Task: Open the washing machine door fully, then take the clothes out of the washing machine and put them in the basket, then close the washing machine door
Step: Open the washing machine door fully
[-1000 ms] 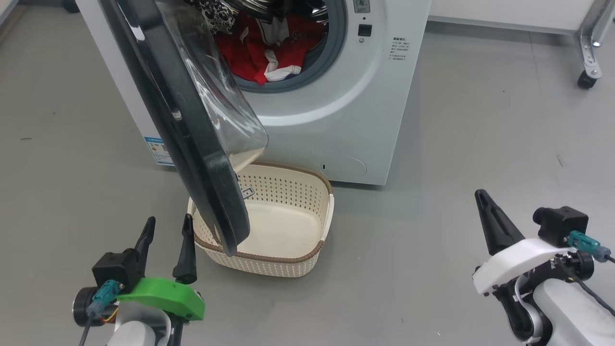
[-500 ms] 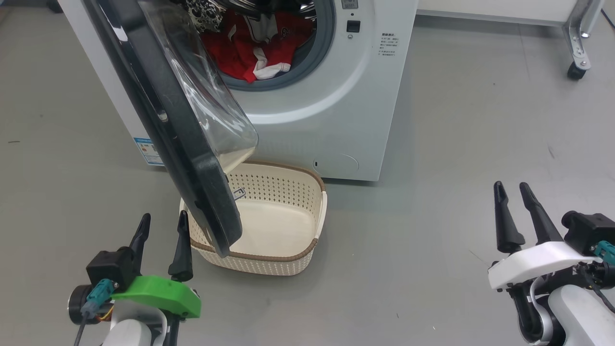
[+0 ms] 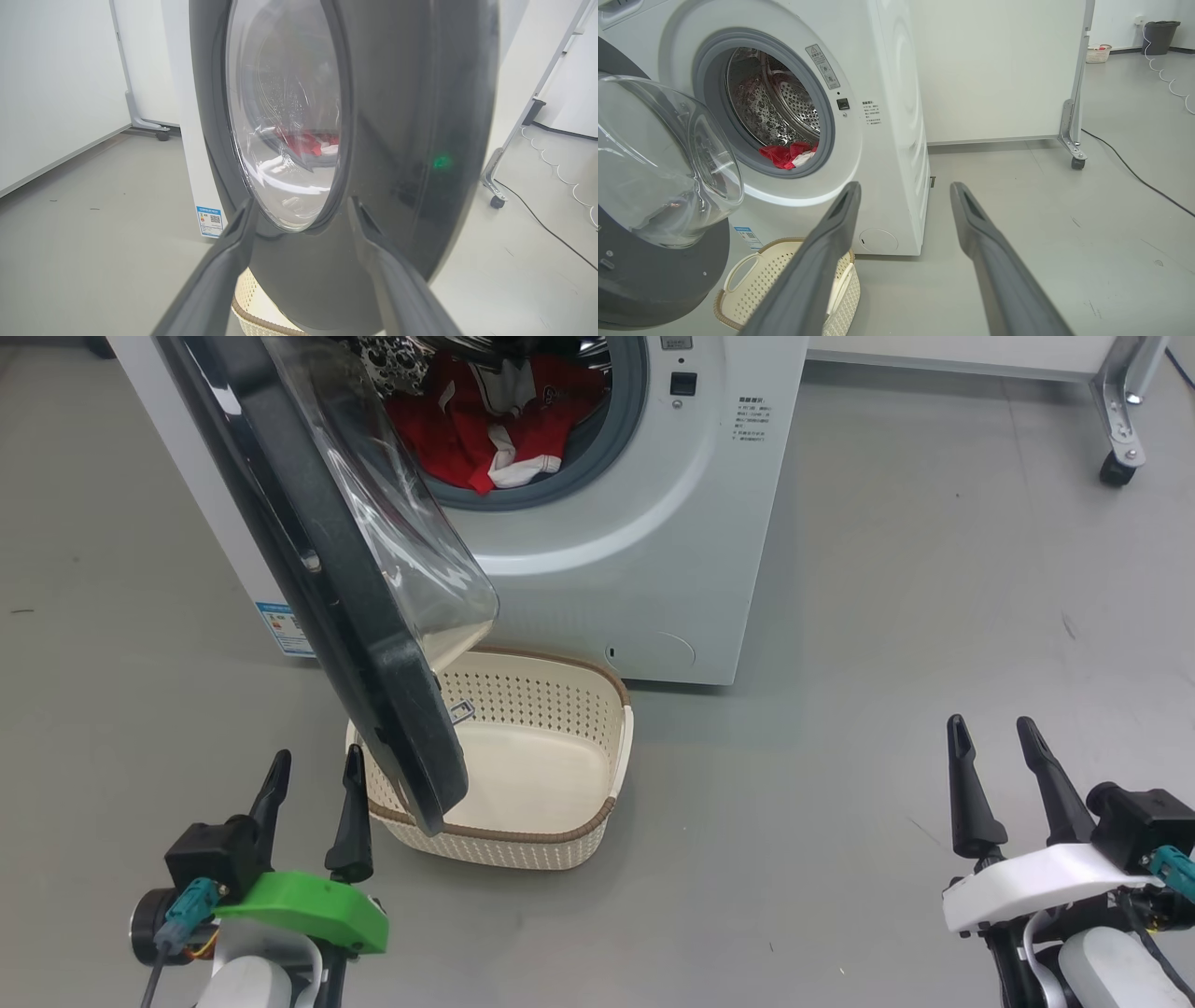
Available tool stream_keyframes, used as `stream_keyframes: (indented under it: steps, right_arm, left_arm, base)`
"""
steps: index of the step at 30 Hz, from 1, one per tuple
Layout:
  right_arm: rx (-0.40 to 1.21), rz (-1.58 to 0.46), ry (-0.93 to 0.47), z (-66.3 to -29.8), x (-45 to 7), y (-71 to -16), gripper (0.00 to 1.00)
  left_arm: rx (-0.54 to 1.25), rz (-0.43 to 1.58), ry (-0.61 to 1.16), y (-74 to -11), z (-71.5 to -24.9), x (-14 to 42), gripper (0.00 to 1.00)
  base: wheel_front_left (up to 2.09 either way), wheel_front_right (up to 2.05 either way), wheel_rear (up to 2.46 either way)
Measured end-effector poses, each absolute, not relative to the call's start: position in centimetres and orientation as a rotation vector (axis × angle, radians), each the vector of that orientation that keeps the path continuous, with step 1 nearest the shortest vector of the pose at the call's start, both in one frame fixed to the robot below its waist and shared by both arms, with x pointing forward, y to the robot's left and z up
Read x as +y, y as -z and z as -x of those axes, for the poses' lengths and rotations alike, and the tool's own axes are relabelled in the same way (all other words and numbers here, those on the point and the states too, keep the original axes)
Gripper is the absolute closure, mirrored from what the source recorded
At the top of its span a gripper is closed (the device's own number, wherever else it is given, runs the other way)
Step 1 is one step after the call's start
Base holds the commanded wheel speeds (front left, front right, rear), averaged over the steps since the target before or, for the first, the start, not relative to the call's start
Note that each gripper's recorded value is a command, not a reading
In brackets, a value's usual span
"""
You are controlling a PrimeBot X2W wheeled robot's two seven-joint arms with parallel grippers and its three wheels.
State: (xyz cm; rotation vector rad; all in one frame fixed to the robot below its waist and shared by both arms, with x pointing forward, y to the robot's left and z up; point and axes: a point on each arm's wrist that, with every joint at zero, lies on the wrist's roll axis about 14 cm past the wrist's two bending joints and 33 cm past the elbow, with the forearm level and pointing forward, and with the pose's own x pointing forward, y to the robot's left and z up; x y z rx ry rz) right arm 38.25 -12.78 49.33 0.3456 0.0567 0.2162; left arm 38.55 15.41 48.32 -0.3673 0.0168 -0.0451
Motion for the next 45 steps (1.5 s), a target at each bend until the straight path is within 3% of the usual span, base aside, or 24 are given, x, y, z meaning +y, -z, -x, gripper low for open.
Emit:
stream_keyframes:
  steps: [45]
  right_arm:
    - [0.052, -0.343, -0.201, -36.7, -12.4, -48.7, 0.00]
  left_arm:
    - [0.019, 0.355, 0.059, -48.1, -38.5, 15.4, 0.00]
  base:
    - [0.00, 0.00, 0.00]
